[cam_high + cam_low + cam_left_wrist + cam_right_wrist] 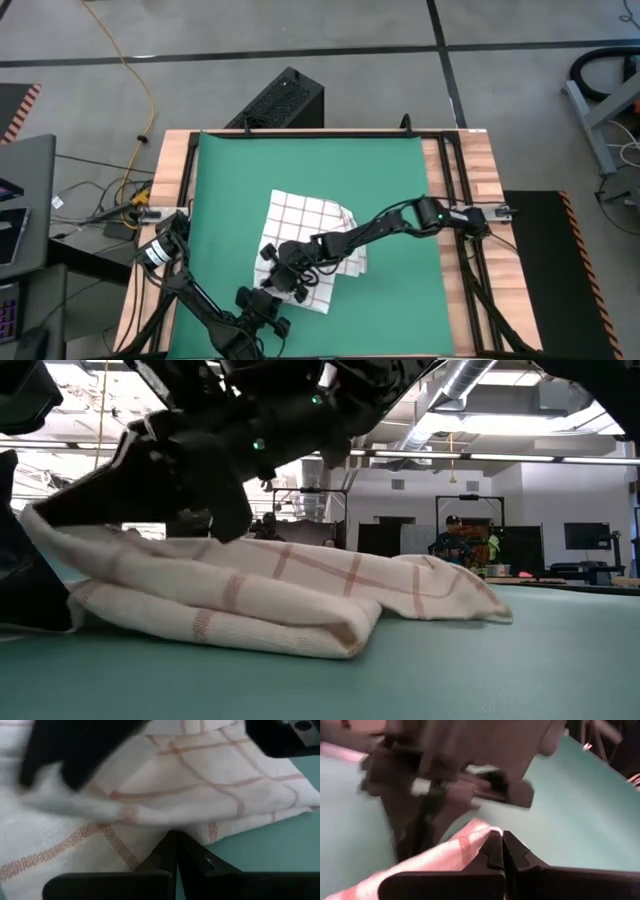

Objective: Roll towel
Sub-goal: Roll the white towel

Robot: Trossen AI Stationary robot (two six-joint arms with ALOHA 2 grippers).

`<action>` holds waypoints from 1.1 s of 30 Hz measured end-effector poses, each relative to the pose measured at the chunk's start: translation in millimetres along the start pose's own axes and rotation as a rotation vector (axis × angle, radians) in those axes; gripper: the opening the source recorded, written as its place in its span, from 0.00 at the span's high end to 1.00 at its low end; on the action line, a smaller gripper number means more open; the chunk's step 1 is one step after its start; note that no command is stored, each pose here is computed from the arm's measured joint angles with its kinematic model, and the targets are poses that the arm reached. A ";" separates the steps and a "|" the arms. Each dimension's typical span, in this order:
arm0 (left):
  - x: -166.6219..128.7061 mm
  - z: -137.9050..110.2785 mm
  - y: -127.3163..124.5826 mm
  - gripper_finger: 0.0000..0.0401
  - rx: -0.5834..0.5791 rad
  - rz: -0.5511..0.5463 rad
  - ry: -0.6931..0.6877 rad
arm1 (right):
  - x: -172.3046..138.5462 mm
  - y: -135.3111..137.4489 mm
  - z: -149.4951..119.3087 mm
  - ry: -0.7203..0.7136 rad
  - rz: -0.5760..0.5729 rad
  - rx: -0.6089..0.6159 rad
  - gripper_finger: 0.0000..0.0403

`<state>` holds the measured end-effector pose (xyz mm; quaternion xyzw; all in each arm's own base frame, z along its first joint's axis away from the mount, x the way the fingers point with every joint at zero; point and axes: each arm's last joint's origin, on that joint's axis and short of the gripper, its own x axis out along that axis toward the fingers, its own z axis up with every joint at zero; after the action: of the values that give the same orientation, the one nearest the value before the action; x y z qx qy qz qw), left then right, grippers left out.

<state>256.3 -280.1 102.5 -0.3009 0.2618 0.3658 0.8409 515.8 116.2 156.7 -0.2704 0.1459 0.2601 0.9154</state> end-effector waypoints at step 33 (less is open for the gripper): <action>-106.9 41.3 -33.7 1.00 0.069 -0.202 0.127 | 20.3 -8.7 -17.4 0.094 0.044 0.155 0.83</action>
<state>227.8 -318.8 211.9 -0.3192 0.2954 0.2503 0.8650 535.1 108.0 137.9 -0.2076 0.2141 0.2551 0.9198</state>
